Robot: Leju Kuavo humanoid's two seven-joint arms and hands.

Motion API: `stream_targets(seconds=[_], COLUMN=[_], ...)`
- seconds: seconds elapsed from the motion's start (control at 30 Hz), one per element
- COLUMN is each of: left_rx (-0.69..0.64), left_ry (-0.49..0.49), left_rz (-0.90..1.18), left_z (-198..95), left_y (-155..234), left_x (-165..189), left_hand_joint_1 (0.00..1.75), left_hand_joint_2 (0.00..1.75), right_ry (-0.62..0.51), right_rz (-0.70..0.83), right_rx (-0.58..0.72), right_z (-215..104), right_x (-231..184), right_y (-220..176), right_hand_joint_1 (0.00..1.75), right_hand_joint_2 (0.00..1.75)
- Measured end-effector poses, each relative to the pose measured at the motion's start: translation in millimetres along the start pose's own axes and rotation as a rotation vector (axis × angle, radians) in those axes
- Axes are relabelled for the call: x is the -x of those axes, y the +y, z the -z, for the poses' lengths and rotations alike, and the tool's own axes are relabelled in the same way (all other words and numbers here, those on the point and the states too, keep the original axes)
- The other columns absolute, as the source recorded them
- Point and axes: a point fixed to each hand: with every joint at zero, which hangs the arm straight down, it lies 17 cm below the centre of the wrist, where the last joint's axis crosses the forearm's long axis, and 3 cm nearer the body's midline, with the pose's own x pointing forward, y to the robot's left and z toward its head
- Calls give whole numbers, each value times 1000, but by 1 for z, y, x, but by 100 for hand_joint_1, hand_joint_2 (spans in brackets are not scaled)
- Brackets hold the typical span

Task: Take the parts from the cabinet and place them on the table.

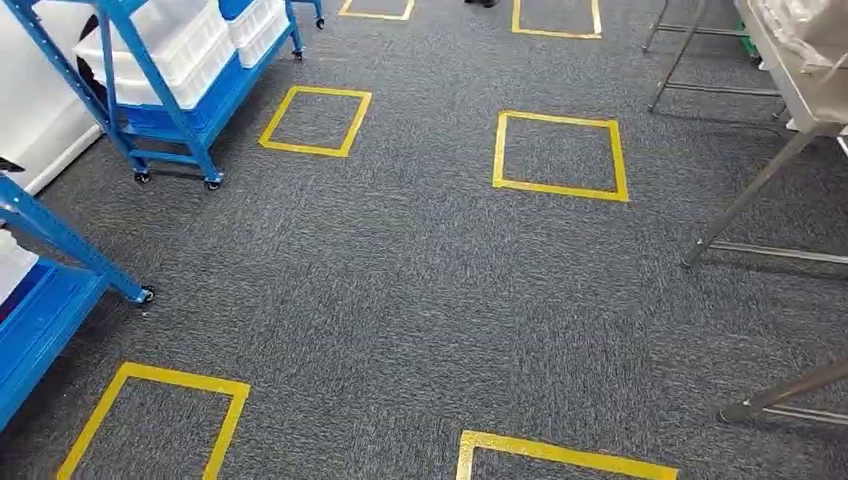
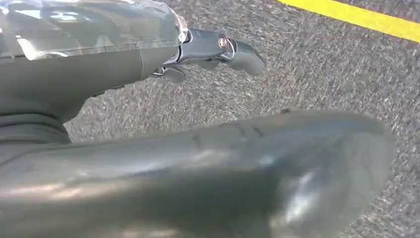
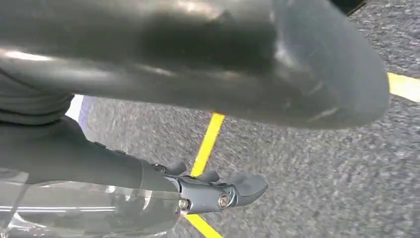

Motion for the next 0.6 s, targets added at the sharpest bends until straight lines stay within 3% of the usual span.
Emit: stream_targets(seconds=[0.6], left_rx=[-6], left_ry=[11], left_rz=[-17], left_z=[-2], left_y=[-3], left_x=[3], left_hand_joint_1=[0], left_hand_joint_2=[0], right_ry=[3], right_rz=[-4], right_rx=[9], right_z=[1], right_x=[0], right_y=[-5], right_hand_joint_1=[0], right_hand_joint_2=[0])
